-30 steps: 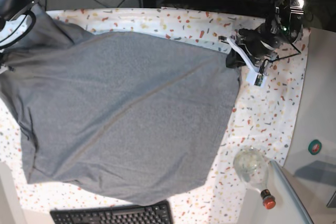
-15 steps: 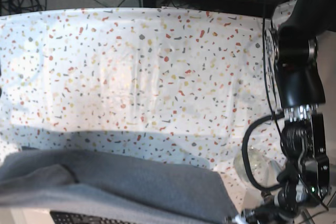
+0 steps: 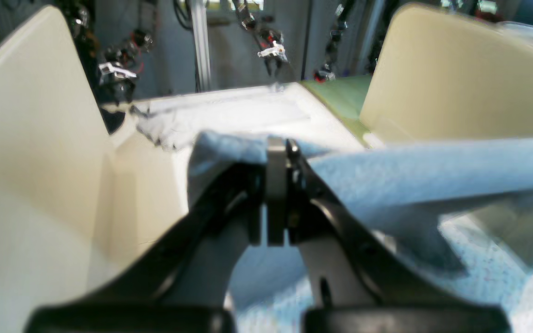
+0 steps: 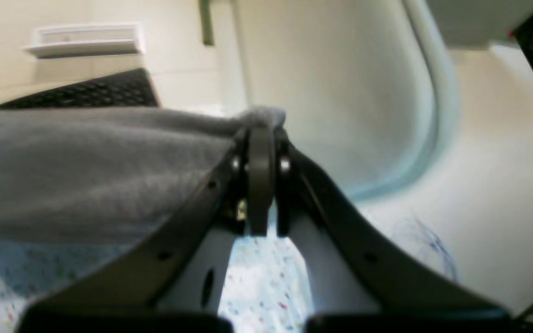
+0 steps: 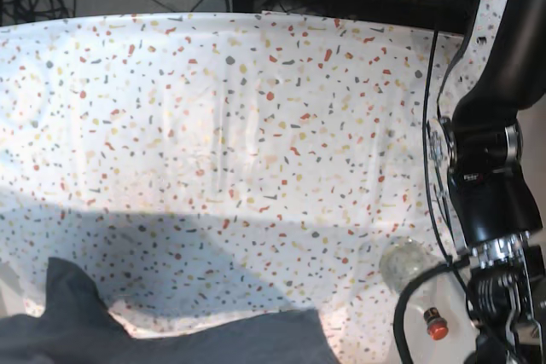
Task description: Layout the t-shirt on the table in an organized manner, then fold the t-shirt properly
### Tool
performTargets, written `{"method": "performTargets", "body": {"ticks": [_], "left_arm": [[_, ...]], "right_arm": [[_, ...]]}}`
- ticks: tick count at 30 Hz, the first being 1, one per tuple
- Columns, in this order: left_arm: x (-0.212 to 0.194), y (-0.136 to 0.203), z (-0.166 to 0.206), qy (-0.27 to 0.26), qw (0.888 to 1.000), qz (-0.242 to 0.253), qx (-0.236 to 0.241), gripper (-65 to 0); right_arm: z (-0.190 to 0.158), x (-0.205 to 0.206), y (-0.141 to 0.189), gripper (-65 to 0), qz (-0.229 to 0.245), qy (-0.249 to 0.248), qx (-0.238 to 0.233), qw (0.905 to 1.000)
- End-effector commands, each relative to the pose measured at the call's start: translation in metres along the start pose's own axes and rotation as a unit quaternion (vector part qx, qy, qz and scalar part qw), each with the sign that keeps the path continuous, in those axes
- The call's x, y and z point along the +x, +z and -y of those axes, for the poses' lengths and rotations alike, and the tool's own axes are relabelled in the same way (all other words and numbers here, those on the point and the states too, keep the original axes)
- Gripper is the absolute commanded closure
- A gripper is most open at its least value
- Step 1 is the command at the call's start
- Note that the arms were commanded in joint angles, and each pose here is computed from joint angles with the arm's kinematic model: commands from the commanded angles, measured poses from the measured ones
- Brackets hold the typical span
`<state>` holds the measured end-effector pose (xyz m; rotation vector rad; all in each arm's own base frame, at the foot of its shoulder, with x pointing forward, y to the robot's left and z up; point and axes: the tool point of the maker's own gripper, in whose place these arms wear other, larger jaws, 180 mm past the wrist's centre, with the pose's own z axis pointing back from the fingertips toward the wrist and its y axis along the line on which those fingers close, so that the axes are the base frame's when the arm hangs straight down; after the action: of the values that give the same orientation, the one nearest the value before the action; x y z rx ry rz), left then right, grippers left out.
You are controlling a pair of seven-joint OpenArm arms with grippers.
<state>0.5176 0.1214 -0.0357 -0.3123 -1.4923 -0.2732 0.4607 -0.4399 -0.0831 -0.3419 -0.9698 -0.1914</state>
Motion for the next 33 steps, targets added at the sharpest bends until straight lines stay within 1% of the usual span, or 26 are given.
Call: {"method": "performTargets", "body": {"ticks": [1,4,7,9,11,12,14,17,20,22,25,29,33], "left_arm": [[0.0,0.008,0.001,-0.01,1.0,0.009,0.003,0.0],[-0.065,0.033,0.005,-0.014,0.999,-0.039,0.009,0.0],[-0.151,0.065,0.018,0.003,0.993,-0.115,0.006,0.0],[-0.215,0.093,0.029,0.029,0.983,-0.181,0.003,0.0],[-0.266,0.122,0.039,0.052,0.97,-0.238,0.001,0.0],[-0.287,0.136,0.045,0.062,0.964,-0.257,0.001,0.0],[-0.315,0.16,0.055,0.081,0.959,-0.273,0.002,0.0],[-0.349,0.188,0.061,0.109,0.953,-0.282,0.013,0.0],[-0.391,0.213,0.06,0.131,0.938,-0.321,0.026,0.0],[-0.411,0.227,0.058,0.147,0.929,-0.338,0.038,0.0],[-0.424,0.238,0.056,0.156,0.925,-0.342,0.049,0.0],[-0.43,0.247,0.055,0.155,0.922,-0.352,0.051,0.0],[-0.432,0.248,0.056,0.155,0.921,-0.354,0.049,0.0]], "right_arm": [[0.01,-0.003,0.009,0.0,0.01,0.001,-0.016,0.9998],[0.014,-0.072,0.006,0.0,-0.041,0.026,-0.042,0.9979],[0.002,-0.152,-0.001,0.0,-0.105,0.047,-0.04,0.9926],[-0.001,-0.21,0.003,0.0,-0.148,0.047,-0.039,0.9871],[-0.007,-0.254,0.01,0.0,-0.178,0.053,-0.03,0.9822],[-0.011,-0.275,0.013,0.0,-0.19,0.065,-0.02,0.9794],[-0.014,-0.308,0.02,0.0,-0.21,0.08,-0.005,0.9744],[-0.015,-0.339,0.027,0.0,-0.233,0.073,0.001,0.9697],[-0.02,-0.359,0.027,0.0,-0.248,0.064,0.011,0.9665],[-0.024,-0.372,0.022,0.0,-0.257,0.053,0.021,0.9648],[-0.031,-0.391,0.014,0.0,-0.273,0.037,0.038,0.9605],[-0.041,-0.408,0.007,0.0,-0.29,0.02,0.057,0.9552],[-0.048,-0.411,0.002,0.0,-0.292,0.013,0.067,0.954]]}}
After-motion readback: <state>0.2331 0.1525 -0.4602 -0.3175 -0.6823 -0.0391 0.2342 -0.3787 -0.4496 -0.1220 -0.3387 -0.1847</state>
